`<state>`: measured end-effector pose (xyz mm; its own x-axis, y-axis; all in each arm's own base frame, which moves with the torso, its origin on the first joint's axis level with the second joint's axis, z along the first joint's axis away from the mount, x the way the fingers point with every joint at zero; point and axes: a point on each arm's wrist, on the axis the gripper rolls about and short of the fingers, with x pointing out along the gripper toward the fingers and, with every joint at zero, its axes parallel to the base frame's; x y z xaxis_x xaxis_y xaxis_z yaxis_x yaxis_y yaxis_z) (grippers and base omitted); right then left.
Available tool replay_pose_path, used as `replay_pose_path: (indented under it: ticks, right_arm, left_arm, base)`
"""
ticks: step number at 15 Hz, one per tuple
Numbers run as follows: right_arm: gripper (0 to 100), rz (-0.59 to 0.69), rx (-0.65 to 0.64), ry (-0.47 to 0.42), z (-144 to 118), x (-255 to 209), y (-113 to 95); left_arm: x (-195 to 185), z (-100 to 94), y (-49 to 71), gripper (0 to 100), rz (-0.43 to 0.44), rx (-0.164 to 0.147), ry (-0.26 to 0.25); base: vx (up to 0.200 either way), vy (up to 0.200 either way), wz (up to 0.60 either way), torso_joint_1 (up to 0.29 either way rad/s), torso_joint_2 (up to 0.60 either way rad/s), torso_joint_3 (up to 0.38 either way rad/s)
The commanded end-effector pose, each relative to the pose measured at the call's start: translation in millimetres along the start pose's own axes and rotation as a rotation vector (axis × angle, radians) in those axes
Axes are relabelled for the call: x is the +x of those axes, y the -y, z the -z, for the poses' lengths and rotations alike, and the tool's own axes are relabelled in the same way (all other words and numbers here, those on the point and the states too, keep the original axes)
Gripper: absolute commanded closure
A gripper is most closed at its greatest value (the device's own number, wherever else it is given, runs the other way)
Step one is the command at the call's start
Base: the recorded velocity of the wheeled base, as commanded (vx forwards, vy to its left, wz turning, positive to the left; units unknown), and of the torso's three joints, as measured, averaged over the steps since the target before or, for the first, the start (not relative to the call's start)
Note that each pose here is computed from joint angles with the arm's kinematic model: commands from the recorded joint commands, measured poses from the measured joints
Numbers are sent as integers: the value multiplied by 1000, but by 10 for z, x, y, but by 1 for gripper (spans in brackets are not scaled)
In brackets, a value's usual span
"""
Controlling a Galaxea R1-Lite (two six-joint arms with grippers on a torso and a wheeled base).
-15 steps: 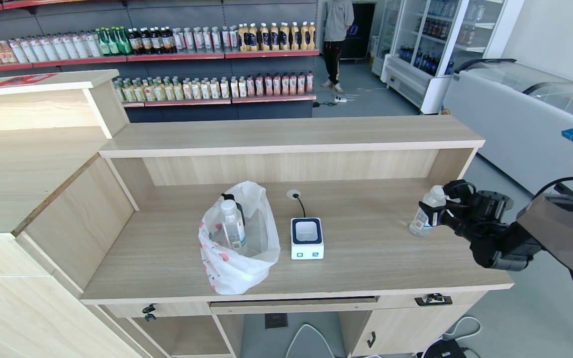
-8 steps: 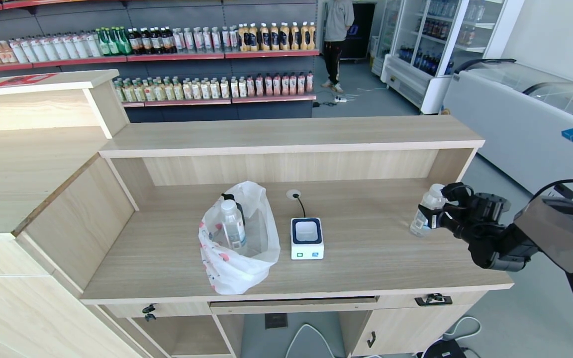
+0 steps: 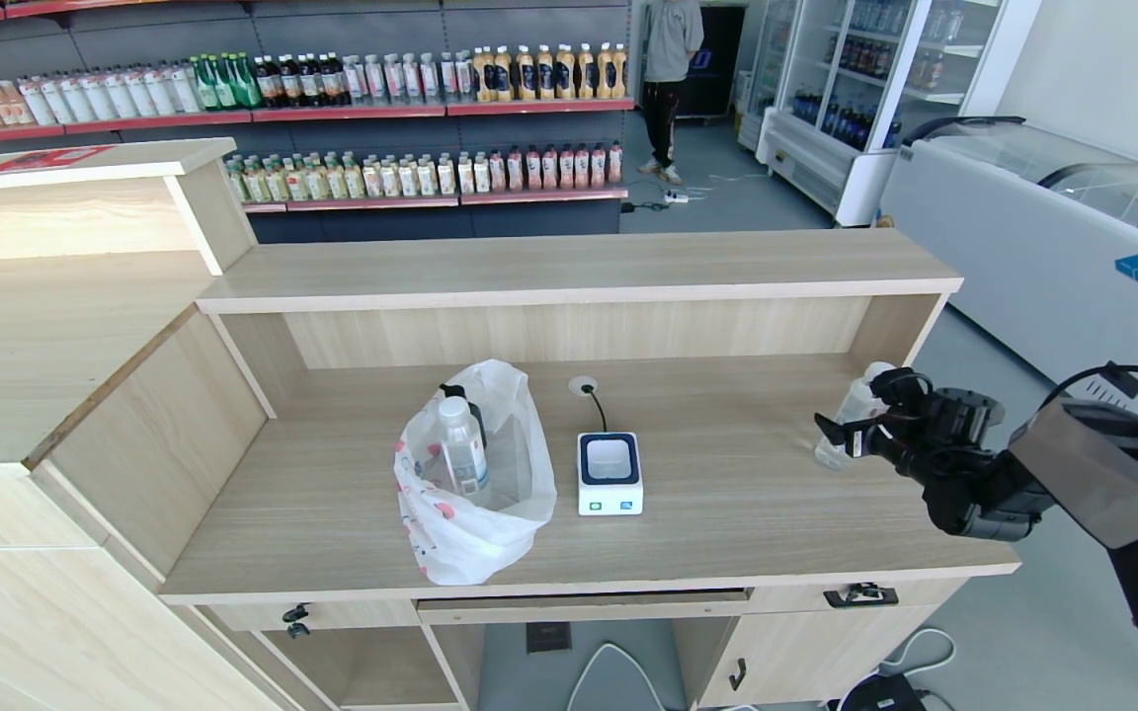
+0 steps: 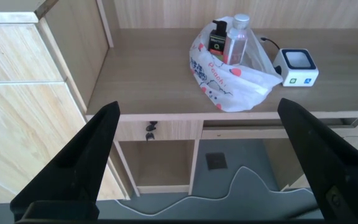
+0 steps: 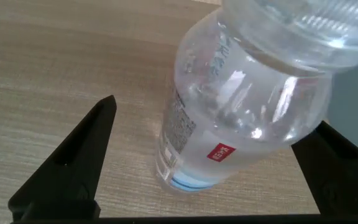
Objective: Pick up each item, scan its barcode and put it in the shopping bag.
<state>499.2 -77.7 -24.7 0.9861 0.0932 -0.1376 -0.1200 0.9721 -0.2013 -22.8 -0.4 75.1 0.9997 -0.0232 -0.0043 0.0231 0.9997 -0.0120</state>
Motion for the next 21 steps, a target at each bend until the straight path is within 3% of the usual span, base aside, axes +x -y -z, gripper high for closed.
replay_pose_path:
  ticks: [1,10,11,21]
  right_arm:
    - [0,-5,0,-5,72,44,-7]
    - [0,-53,-32,2,128,240,-167]
    - [100,-54,-32,1,146,243,-171]
    - [100,-29,-38,48,-38,262,-95]
  left_arm:
    - [1,-1,0,0,0,0,0]
    - [1,1,0,0,0,0,-2]
    - [1,1,0,0,0,0,-2]
    - [1,1,0,0,0,0,-2]
  base:
    - [0,0,0,0,0,0]
    - [0,0,0,0,0,0]
    - [0,0,0,0,0,0]
    - [0,0,0,0,0,0]
